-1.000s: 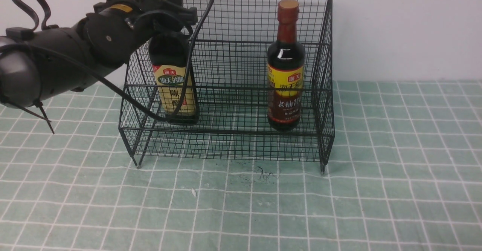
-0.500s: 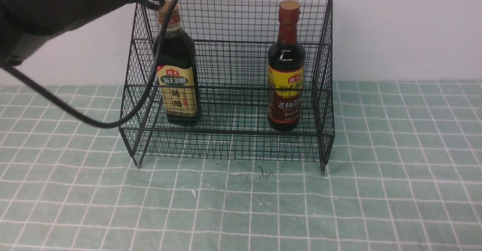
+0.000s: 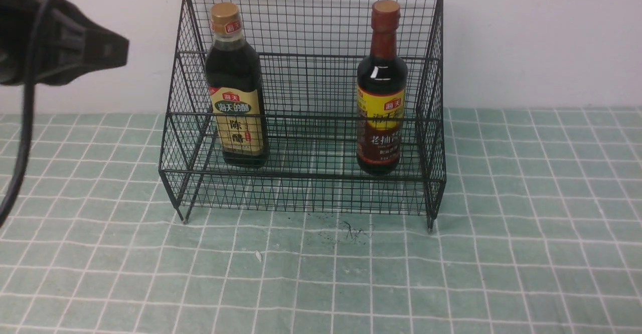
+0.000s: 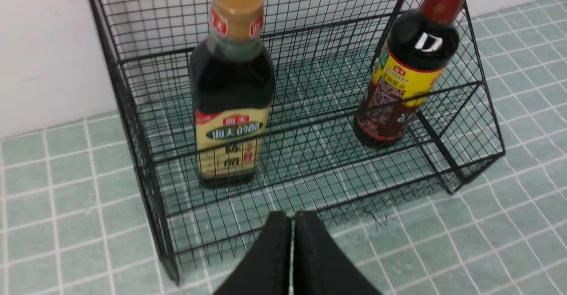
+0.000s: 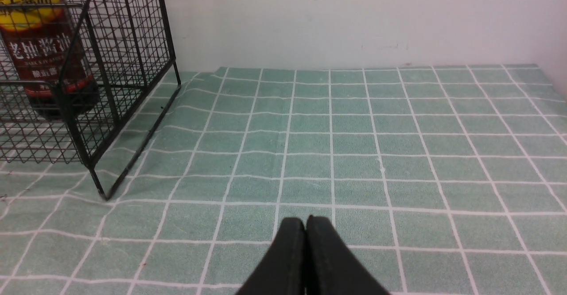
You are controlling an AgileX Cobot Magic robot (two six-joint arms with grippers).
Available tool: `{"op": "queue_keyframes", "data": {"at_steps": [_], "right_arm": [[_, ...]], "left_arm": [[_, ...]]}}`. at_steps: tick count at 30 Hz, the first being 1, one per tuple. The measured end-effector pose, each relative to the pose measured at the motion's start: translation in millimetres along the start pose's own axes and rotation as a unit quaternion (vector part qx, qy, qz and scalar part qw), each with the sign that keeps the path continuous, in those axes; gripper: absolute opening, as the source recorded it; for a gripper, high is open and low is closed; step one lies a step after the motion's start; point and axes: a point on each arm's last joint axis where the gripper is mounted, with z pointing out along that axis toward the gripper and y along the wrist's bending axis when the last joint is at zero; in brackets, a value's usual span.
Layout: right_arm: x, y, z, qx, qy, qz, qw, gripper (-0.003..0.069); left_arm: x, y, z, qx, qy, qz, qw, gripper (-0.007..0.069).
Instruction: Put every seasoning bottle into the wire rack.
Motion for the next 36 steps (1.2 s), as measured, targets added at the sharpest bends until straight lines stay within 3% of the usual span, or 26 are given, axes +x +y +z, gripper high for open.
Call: {"op": "queue_keyframes", "data": {"at_steps": [9,18,22,27,31,32,36], "right_arm": [[0.0,0.0,0.0,0.000,0.000,0.003,1.000,-0.0015],[0.0,0.0,0.0,0.000,0.000,0.004,1.000,-0.0015],[0.0,0.0,0.0,0.000,0.000,0.004,1.000,-0.0015],[0.0,0.0,0.0,0.000,0.000,0.004,1.000,-0.0015],[0.0,0.0,0.0,0.000,0.000,0.004,1.000,-0.0015],[0.0,0.0,0.0,0.000,0.000,0.004,1.000,-0.0015],[0.0,0.0,0.0,0.000,0.000,0.004,1.000,-0.0015]], "left_arm": [[46.8,-34.7,-56.6,0.038,-0.026,-0.005,0.999,-0.0006],[54.7,-54.3,-100.3,0.028,-0.122,0.073,0.989,-0.0006],[62.4,-46.9,-99.0,-0.018,-0.142,0.099,0.985,-0.0006],[95.9,-30.2,-94.9,-0.103,-0.158,0.069,0.980,-0.0006],[159.0,-8.6,-71.9,-0.185,-0.173,0.065,0.965,-0.0006],[158.8,-9.3,-73.7,-0.185,-0.181,0.064,0.964,-0.0006],[229.9,2.5,-38.7,-0.197,-0.175,0.072,0.962,-0.0006]]}}
